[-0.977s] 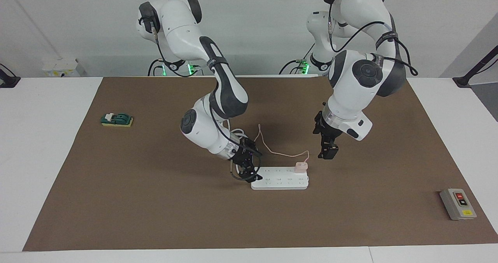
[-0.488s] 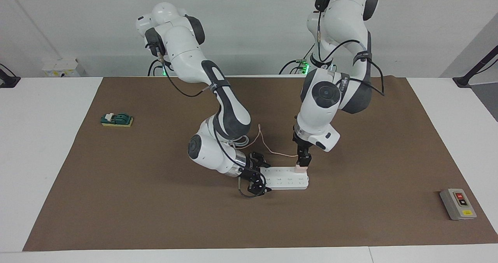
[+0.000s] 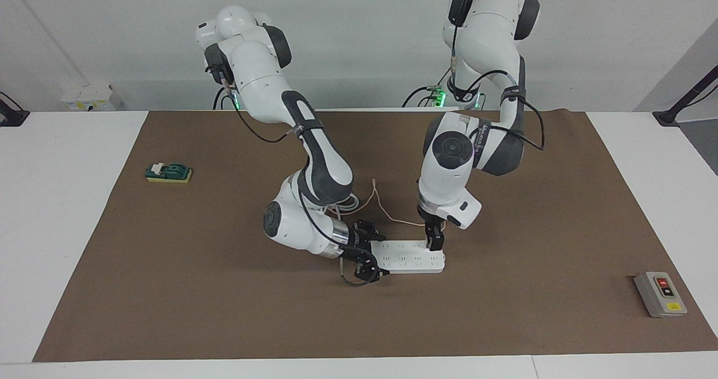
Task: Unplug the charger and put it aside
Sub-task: 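Grasp the pink charger with the left gripper while the right gripper holds the strip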
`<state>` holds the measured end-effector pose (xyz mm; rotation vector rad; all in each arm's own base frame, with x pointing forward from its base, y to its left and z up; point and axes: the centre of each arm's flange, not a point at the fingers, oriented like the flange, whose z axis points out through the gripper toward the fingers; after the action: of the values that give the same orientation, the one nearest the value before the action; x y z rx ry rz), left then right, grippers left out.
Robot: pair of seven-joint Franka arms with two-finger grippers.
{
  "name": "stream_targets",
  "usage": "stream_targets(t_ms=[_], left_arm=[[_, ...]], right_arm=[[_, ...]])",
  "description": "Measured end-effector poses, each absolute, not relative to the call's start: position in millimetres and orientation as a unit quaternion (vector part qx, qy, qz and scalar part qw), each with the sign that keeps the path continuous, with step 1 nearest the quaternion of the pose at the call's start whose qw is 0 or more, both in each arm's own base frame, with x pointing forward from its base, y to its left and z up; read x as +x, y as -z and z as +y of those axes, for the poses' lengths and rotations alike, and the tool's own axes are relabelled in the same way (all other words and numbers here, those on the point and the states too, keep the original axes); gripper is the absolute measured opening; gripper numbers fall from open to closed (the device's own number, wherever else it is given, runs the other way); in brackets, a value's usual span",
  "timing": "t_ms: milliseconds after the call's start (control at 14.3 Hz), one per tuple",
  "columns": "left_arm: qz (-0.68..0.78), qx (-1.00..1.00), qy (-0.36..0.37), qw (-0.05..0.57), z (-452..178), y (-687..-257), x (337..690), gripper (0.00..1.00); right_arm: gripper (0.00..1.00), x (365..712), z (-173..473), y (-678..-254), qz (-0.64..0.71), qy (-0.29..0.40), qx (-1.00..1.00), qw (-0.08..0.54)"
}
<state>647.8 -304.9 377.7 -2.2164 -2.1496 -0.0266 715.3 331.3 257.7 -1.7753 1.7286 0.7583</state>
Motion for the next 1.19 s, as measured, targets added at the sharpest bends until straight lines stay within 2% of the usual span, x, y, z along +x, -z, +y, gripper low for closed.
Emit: stream_targets(t_ms=[1186], left_arm=[[-0.686, -0.727, 0.01, 0.017, -294, -345, 663, 1.0]], right_arm=[[1.0, 712, 338, -247, 0.622, -0.269, -0.68, 0.279]])
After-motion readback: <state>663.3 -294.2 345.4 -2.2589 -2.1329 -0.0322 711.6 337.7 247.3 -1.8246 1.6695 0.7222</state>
